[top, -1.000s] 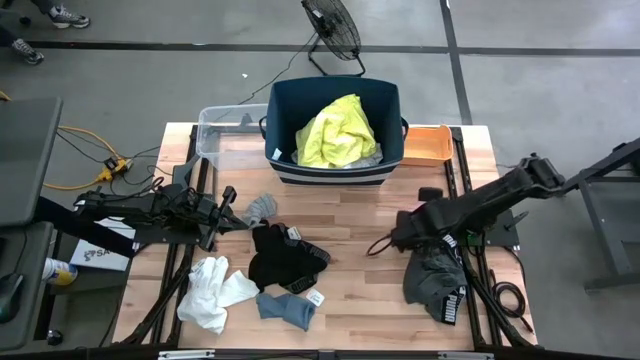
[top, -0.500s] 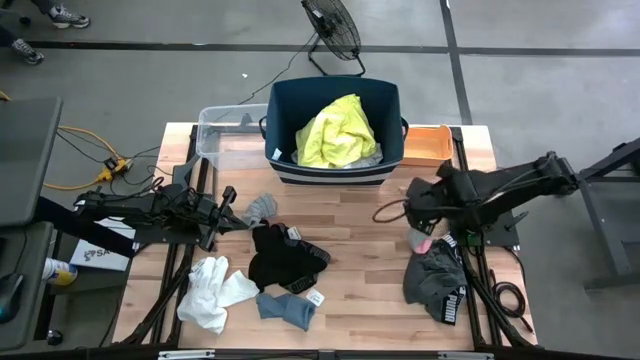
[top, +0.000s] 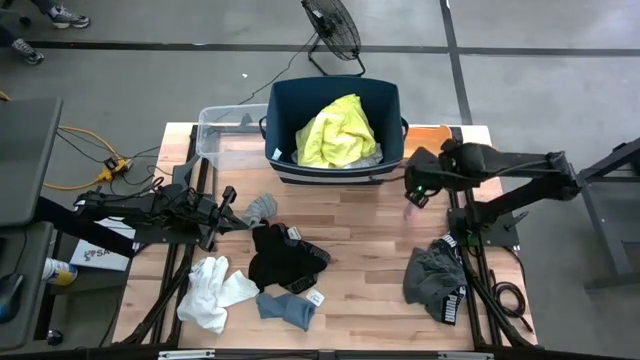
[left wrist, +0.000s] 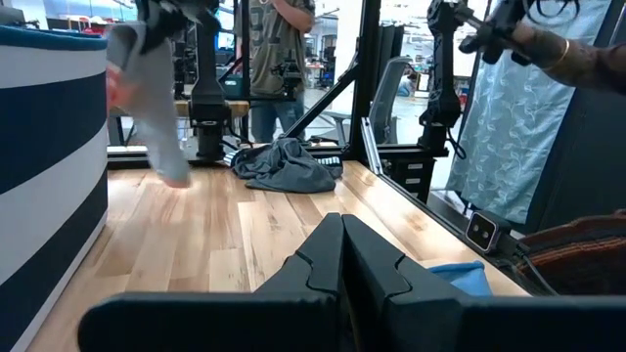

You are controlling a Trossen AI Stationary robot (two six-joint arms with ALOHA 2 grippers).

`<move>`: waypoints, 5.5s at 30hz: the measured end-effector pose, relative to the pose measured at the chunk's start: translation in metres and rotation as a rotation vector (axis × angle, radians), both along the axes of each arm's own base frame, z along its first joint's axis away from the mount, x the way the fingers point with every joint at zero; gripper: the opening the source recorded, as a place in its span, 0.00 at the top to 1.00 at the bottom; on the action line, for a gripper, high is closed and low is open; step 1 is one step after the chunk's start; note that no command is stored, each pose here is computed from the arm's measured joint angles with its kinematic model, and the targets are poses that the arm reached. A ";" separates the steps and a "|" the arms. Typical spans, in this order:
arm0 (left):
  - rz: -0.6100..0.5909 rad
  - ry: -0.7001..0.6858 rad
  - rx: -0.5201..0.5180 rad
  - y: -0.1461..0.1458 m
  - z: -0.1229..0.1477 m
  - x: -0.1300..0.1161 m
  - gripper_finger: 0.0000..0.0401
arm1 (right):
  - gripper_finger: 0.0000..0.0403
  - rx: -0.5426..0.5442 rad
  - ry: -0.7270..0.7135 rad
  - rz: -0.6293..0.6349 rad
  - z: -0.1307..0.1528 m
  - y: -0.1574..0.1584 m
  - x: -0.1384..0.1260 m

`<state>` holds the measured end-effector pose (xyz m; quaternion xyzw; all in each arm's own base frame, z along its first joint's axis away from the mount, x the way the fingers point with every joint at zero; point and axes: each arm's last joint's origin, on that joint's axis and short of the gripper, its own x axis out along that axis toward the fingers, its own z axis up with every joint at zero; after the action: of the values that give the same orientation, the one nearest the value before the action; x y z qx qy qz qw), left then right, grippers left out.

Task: Pick & Place Cloths
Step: Put the right gray sock into the yellow bin

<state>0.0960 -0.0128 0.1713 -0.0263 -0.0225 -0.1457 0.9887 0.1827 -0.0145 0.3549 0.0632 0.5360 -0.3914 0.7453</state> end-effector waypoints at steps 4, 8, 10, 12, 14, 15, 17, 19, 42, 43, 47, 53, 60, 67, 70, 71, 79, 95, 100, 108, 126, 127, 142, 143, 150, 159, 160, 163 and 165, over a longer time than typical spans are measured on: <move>0.000 0.000 0.000 0.000 0.000 0.000 1.00 | 0.99 -0.044 -0.054 -0.019 0.020 -0.010 -0.002; 0.000 0.000 0.000 0.000 0.000 0.000 1.00 | 0.99 -0.098 -0.100 -0.059 0.036 -0.019 -0.008; 0.000 0.000 0.000 0.000 0.000 0.000 1.00 | 0.99 -0.128 -0.112 -0.088 0.041 -0.025 -0.012; 0.000 0.000 0.000 0.000 0.000 0.000 1.00 | 0.99 -0.158 -0.118 -0.129 0.043 -0.031 -0.018; 0.000 0.000 0.000 0.000 0.000 0.000 1.00 | 0.99 -0.191 -0.109 -0.161 0.045 -0.037 -0.022; 0.001 0.000 0.000 0.000 0.000 0.000 1.00 | 0.99 -0.213 -0.102 -0.180 0.046 -0.040 -0.024; 0.000 0.000 0.000 0.000 0.000 0.000 1.00 | 0.99 -0.262 -0.068 -0.203 0.047 -0.047 -0.027; 0.000 0.000 0.000 0.000 0.000 0.000 1.00 | 0.99 -0.306 -0.029 -0.219 0.047 -0.054 -0.030; 0.001 0.000 0.000 0.000 0.000 0.000 1.00 | 0.99 -0.488 -0.003 -0.494 0.021 -0.113 -0.031; 0.000 0.000 0.000 0.000 0.000 0.000 1.00 | 0.99 -0.485 0.011 -0.497 0.017 -0.116 -0.032; 0.000 0.000 0.000 0.000 0.000 0.000 1.00 | 0.99 -0.461 0.043 -0.509 -0.004 -0.128 -0.032; 0.000 0.000 0.000 0.000 0.000 0.000 1.00 | 0.99 -0.395 0.055 -0.461 -0.035 -0.143 -0.032; 0.000 0.000 0.000 0.000 0.000 0.000 1.00 | 0.99 -0.256 0.061 -0.317 -0.065 -0.152 -0.033; 0.000 0.000 0.000 0.000 0.000 0.000 1.00 | 0.99 -0.121 0.037 -0.251 -0.081 -0.158 -0.042; 0.000 0.000 0.000 0.000 0.000 0.000 1.00 | 0.99 -0.084 -0.028 -0.278 -0.086 -0.161 -0.044; 0.000 0.000 0.000 0.000 0.000 0.000 1.00 | 0.99 -0.074 -0.061 -0.299 -0.086 -0.162 -0.044; 0.000 0.000 0.000 0.000 0.000 0.000 1.00 | 0.99 0.018 -0.185 -0.444 -0.096 -0.173 -0.045; 0.000 0.000 0.000 0.000 0.000 0.000 1.00 | 0.99 0.145 -0.107 -0.663 -0.143 -0.203 -0.039; 0.000 0.000 0.000 0.000 0.000 0.000 1.00 | 0.99 0.201 -0.156 -0.713 -0.145 -0.209 -0.048; 0.000 0.000 0.000 0.000 0.000 0.000 1.00 | 0.99 0.236 -0.259 -0.764 -0.145 -0.216 -0.052; 0.000 0.000 0.000 0.000 0.000 0.000 1.00 | 0.99 0.258 -0.330 -0.854 -0.163 -0.222 -0.053; 0.000 0.000 0.000 0.000 0.000 0.000 1.00 | 0.99 0.262 -0.328 -0.864 -0.169 -0.223 -0.053; 0.000 0.001 0.000 0.000 0.000 0.000 1.00 | 0.97 0.206 -0.304 -0.927 -0.188 -0.234 -0.049; 0.001 0.000 0.000 0.000 0.000 0.000 1.00 | 0.96 0.212 -0.307 -0.925 -0.188 -0.234 -0.049; 0.000 0.000 0.000 0.000 0.000 0.000 1.00 | 0.82 0.241 -0.325 -0.896 -0.187 -0.233 -0.047; 0.001 0.000 0.000 0.000 0.000 0.000 1.00 | 0.64 0.171 -0.349 -0.892 -0.163 -0.229 -0.051; 0.000 0.000 0.000 0.000 0.000 0.000 1.00 | 0.64 0.162 -0.359 -0.891 -0.159 -0.228 -0.052; 0.001 0.000 0.000 0.000 0.000 0.000 1.00 | 0.64 0.136 -0.394 -0.883 -0.147 -0.223 -0.054; 0.000 0.000 0.000 0.000 0.000 0.000 1.00 | 0.65 0.120 -0.409 -0.880 -0.140 -0.220 -0.056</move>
<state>0.0960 -0.0128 0.1712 -0.0263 -0.0225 -0.1455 0.9888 0.1266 -0.2348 0.2146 0.4025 0.3225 -0.6173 0.5941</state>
